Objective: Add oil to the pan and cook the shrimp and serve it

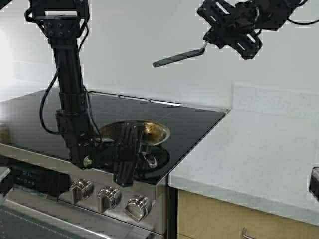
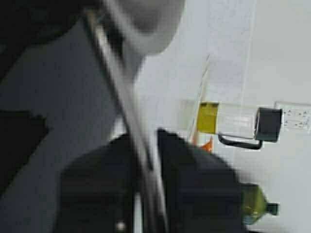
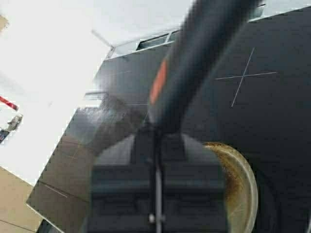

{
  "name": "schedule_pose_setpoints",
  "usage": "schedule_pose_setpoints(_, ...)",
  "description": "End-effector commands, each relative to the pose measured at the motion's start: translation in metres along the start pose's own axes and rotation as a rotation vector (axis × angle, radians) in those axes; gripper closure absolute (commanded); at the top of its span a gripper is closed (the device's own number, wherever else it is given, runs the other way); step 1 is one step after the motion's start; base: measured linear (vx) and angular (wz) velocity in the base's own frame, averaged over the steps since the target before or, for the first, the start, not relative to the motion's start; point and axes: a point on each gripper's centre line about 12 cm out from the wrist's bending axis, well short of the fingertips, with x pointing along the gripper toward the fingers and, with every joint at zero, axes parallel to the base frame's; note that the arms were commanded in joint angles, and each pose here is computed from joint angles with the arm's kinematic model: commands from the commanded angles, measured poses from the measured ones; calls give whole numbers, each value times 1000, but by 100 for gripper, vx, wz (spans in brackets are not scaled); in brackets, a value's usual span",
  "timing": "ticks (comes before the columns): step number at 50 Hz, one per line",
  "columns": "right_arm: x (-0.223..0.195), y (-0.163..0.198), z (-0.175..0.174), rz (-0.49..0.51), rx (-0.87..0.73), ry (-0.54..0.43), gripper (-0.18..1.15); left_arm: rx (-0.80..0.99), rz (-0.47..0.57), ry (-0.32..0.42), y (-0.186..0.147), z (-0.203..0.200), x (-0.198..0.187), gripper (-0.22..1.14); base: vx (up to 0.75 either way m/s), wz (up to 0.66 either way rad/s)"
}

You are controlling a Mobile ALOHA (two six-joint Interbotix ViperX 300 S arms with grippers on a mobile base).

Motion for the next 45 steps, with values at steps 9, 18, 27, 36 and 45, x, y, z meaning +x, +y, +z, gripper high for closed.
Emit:
schedule_pose_setpoints(9, -3, 12, 12, 35, 8, -36, 90, 3, -39, 14, -24, -3, -6, 85, 0, 0)
schedule_pose_setpoints(18, -3, 12, 12, 35, 0, -36, 90, 5, -38, 14, -27, -3, -8, 89, 0, 0)
schedule_pose_setpoints(27, 5, 5, 4, 15, -83, -17, 89, 23, -26, 18, -36, -6, -21, 89, 0, 0)
schedule_pose_setpoints(36, 34, -8, -12, -21, -197, 5, 90, 49, -18, 17, -48, -9, -35, 89, 0, 0)
schedule_pose_setpoints(45, 60, -19, -37, -22, -282, 8, 89, 45, 0, 22, -50, -12, -46, 89, 0, 0)
